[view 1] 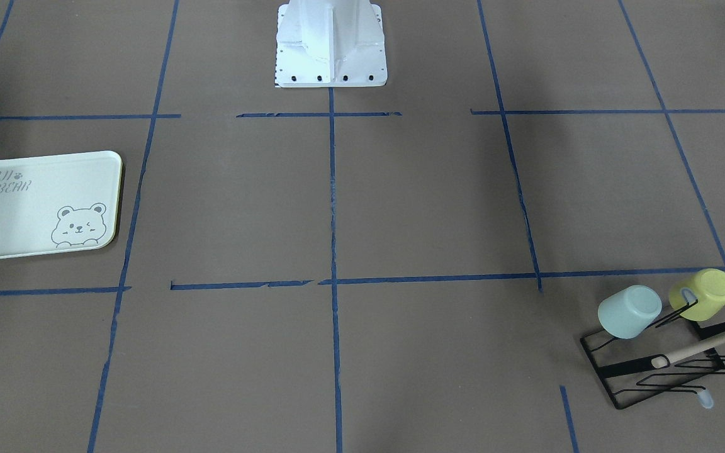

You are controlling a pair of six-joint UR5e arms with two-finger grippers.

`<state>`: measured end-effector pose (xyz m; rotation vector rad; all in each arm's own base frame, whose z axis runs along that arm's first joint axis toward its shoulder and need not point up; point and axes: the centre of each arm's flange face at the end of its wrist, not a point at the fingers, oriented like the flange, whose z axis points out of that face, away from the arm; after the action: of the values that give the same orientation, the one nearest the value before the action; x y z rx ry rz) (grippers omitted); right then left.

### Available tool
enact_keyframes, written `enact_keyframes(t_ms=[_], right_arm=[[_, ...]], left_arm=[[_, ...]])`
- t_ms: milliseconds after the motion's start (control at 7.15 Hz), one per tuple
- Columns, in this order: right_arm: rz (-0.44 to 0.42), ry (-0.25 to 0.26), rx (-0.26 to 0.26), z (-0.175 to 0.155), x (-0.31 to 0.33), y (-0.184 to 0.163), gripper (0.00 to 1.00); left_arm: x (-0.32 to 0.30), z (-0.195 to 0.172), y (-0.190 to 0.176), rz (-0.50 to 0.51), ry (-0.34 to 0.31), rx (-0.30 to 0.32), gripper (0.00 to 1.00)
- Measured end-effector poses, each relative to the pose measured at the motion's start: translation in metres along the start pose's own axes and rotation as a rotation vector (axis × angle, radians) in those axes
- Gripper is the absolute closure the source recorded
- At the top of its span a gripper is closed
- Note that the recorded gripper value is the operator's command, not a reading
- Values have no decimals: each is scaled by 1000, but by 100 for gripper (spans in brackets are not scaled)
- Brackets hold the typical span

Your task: Left arm grabs green cup and hands to right arm on tray

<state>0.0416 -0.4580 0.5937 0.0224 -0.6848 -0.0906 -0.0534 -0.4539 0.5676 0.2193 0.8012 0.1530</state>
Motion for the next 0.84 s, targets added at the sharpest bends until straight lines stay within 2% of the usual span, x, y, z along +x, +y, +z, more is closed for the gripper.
enact_keyframes(t_ms=[280, 560, 839], right_arm=[[0, 0, 1, 0, 0, 0, 0], [0, 0, 1, 0, 0, 0, 0], [0, 0, 2, -1, 0, 0, 0]], left_arm=[[6, -7, -9, 22, -2, 38, 0], [17, -17, -31, -84, -2, 69, 0], [25, -22, -44, -149, 6, 86, 0]])
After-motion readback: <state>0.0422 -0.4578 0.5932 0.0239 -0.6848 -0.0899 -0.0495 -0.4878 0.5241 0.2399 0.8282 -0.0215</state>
